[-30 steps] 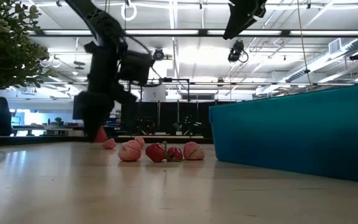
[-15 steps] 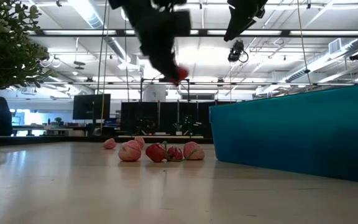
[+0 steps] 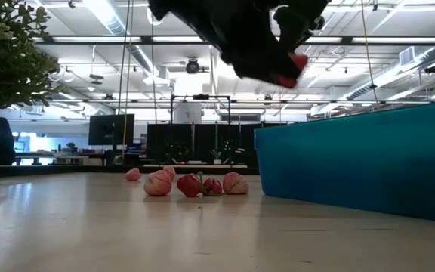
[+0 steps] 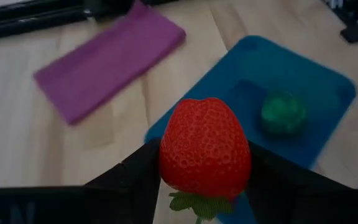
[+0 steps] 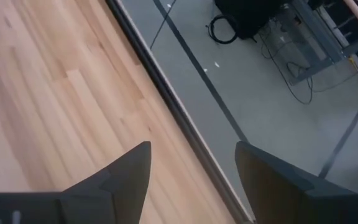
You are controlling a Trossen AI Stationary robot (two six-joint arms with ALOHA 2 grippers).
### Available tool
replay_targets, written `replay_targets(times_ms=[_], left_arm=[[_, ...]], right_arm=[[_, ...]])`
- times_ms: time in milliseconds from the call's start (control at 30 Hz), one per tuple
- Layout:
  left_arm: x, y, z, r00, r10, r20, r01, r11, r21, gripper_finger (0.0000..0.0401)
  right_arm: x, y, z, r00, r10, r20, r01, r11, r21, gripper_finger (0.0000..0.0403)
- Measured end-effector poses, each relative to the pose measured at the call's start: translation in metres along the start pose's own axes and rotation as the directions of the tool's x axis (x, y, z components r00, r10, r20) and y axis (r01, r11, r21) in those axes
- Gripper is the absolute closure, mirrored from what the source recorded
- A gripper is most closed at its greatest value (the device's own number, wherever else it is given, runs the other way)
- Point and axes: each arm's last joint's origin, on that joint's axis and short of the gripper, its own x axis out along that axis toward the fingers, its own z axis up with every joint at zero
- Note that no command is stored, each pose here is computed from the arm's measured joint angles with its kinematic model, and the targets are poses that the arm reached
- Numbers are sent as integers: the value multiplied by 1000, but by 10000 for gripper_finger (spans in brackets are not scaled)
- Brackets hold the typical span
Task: Pick and placing Produce into tupperware
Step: Put the red strawberry into the blue bin, then put the pink peach into the blue bin
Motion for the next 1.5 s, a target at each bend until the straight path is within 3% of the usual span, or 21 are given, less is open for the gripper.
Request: replay_targets(times_ms=[133, 300, 533, 667, 933, 1067, 1200, 1333, 1500], left_arm=[[28, -2, -4, 999, 2, 46, -2, 1000, -13, 209], [55, -2, -10, 1000, 2, 16, -1, 998, -66, 189], [69, -2, -20, 999, -49, -9, 46, 979, -196, 198], [69, -2, -22, 998, -53, -35, 44, 973, -226, 196], [69, -2, -23, 998, -57, -41, 46, 975, -219, 151], [68, 0, -22, 998, -43, -43, 36, 985, -169, 147], [61, 8, -6, 999, -30, -28, 26, 992, -127, 155], [40, 20, 18, 994, -21, -103, 12, 996, -86, 167], [3, 40, 42, 941, -15, -339, 9, 1000, -21, 181]], right_arm=[[3, -5, 0, 1000, -13, -1, 13, 1000, 25, 160], [4, -8, 0, 1000, -21, -4, 21, 999, 32, 160], [4, -8, 0, 1000, -20, -4, 20, 999, 32, 160], [4, -8, 0, 1000, -20, -3, 20, 999, 33, 160], [4, -8, 0, 1000, -20, -3, 20, 999, 33, 160], [4, -8, 0, 1000, -20, -3, 20, 999, 34, 160], [4, -8, 0, 1000, -20, -3, 20, 999, 34, 160], [4, -8, 0, 1000, -10, -7, 11, 999, 34, 160], [3, -5, -2, 997, 78, -22, -77, 996, 52, 160]])
